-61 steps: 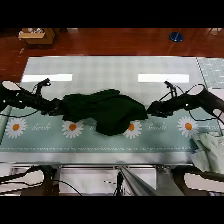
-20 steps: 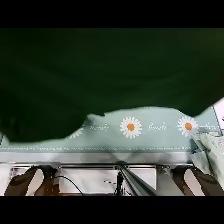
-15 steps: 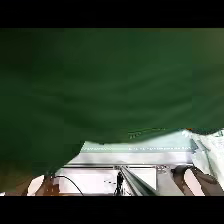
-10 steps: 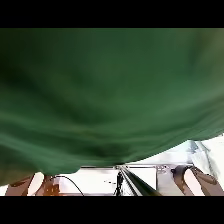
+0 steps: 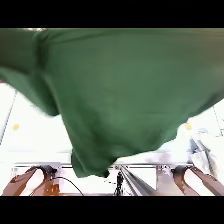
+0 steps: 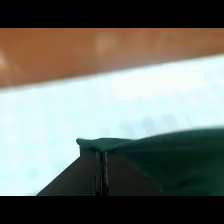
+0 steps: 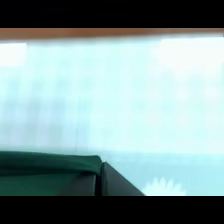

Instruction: Fold the shirts.

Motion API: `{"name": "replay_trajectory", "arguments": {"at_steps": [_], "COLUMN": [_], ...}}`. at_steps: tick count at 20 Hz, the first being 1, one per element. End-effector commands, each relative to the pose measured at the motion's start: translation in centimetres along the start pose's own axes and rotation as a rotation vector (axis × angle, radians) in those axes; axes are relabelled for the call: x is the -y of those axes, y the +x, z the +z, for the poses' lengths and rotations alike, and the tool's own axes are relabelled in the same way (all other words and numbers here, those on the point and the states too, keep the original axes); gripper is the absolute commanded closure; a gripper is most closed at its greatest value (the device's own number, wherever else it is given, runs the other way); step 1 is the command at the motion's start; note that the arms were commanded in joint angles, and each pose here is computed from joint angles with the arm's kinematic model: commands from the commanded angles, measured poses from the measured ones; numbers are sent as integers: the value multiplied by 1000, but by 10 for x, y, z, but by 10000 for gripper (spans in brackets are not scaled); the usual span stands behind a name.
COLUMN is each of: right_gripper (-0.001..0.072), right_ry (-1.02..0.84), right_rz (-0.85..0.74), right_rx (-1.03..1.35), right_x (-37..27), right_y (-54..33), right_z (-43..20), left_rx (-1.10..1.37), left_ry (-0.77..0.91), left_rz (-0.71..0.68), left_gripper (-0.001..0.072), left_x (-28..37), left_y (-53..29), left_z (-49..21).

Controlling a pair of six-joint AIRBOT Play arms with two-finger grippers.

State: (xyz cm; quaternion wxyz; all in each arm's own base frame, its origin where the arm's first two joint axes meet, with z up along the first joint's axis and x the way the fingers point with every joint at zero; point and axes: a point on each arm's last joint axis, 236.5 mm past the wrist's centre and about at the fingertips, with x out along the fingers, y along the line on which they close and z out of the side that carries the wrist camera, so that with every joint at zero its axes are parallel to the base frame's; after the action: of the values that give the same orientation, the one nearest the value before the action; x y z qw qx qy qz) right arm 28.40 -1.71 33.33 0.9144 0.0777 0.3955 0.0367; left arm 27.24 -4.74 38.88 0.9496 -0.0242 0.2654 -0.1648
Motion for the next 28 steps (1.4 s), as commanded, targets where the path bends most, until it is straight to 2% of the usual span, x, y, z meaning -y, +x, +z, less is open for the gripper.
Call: {"name": "replay_trajectory", "arguments": {"at_steps": [1,5,12,20,25,26,27,28], "right_gripper": [688,688,688,686,678,572,461,428], "right_ry": [93,169,243,335,356,357,345,312], "right_rz": [26,55,53,134,144,151,176,208], "right_rx": [-265,-375,-121,-512,-560,-557,-553,-551], "right_x": [38,71,106,113,116,115,110,103], "right_y": [89,185,276,358,375,374,372,366], "right_z": [-15,-13,48,-53,-70,-68,-66,-63], "left_rx": [-176,-244,-242,-559,-727,-721,-712,-712], "left_ry": [-59,-101,-145,-172,-275,-275,-273,-269], "left_rz": [-122,-210,-169,-269,-277,-276,-274,-276], "left_gripper": [691,691,690,689,683,634,471,333], "left_x": [-29,-32,-49,-12,-6,-7,-9,-13], "left_y": [90,211,350,420,427,427,425,420], "left_z": [-17,-24,-52,-165,-212,-211,-206,-200]}}
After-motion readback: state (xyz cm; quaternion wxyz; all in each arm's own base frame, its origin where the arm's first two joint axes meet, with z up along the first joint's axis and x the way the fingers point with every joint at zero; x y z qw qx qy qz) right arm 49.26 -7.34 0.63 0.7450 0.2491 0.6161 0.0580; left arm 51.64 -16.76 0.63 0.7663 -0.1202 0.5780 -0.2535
